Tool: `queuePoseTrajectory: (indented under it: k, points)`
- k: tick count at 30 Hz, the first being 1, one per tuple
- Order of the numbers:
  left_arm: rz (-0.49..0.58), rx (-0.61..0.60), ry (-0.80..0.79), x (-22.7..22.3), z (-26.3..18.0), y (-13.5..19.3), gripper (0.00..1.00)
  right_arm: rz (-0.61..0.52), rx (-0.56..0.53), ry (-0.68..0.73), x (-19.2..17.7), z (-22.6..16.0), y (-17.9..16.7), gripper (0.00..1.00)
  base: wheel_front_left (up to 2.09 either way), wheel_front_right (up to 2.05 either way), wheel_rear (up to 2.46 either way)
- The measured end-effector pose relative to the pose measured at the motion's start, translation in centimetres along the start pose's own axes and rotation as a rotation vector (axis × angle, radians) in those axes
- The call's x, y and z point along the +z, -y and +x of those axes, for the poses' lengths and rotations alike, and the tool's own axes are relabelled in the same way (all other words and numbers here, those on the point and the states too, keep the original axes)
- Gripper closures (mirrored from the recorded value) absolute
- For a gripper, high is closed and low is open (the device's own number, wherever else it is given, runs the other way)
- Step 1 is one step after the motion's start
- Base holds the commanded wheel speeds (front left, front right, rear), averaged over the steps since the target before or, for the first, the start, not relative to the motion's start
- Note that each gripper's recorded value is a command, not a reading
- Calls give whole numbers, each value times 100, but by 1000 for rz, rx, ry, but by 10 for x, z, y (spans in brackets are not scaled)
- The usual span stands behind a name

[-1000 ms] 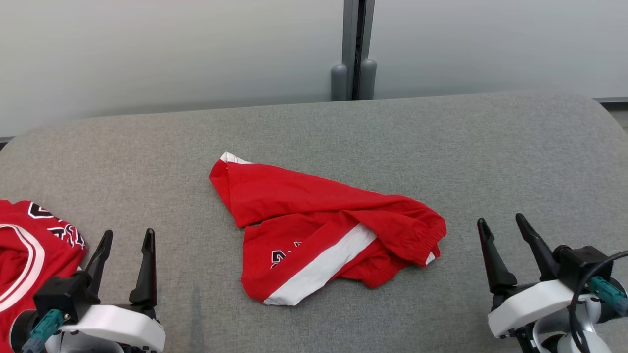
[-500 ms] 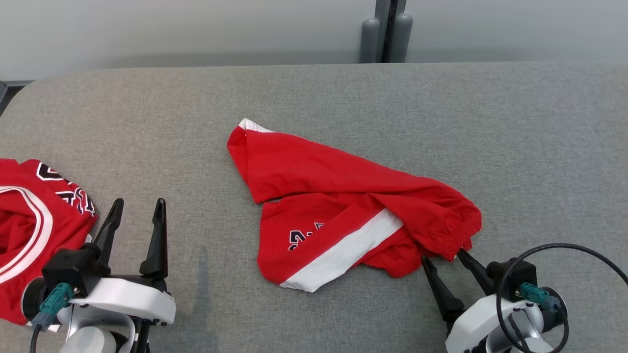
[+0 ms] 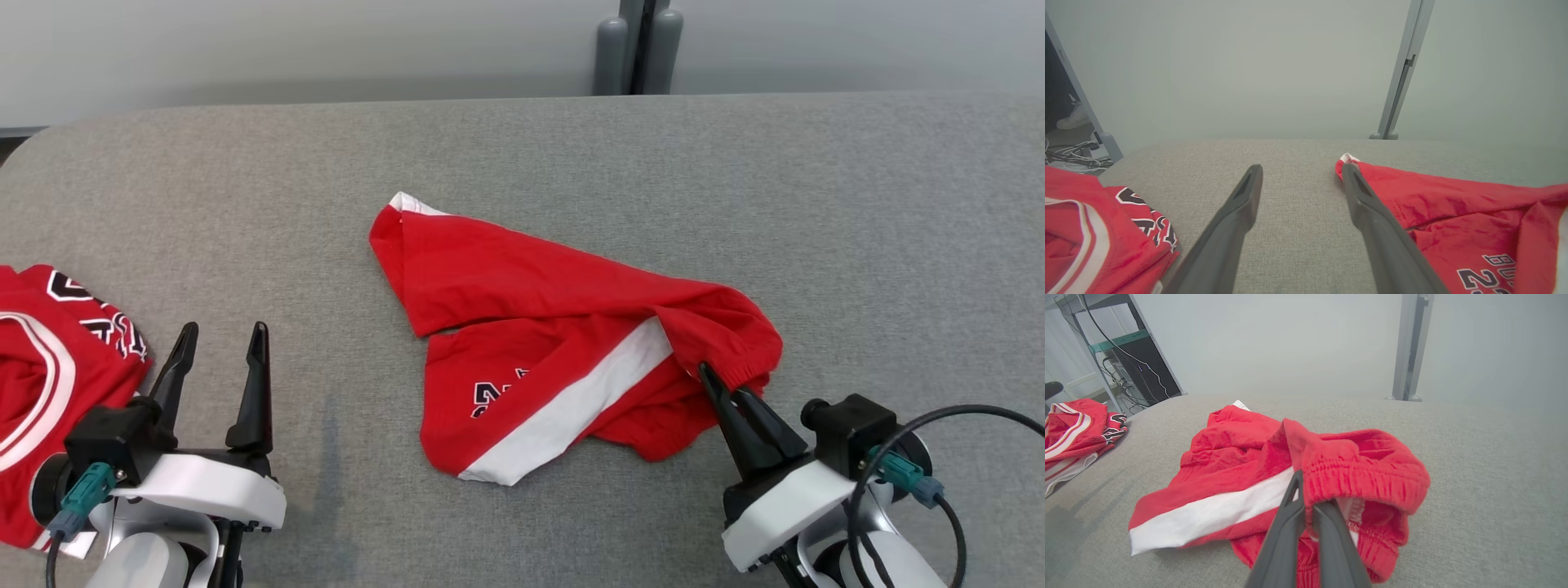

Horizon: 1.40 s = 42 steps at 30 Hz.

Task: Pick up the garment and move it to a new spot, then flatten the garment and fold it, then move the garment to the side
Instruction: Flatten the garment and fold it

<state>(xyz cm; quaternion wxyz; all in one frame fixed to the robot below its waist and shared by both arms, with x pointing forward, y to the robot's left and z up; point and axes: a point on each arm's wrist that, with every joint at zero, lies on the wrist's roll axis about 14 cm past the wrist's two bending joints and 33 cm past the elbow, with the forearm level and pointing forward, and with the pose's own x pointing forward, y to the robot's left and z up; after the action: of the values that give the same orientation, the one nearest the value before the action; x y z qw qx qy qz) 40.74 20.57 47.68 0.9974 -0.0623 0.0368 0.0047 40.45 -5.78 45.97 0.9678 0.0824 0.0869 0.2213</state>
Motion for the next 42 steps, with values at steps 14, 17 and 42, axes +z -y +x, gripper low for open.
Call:
queuePoseTrajectory:
  k: [14,17,42]
  points:
    - [9,-36,-4,0,10,11,0,-64,-30,169,72,-8,12,100,0,0,0]
    - [10,-41,-8,-2,11,12,0,-58,-66,164,72,-7,26,100,0,0,0]
    - [13,-50,-72,-36,47,9,0,123,-186,-126,-37,72,101,100,0,0,0]
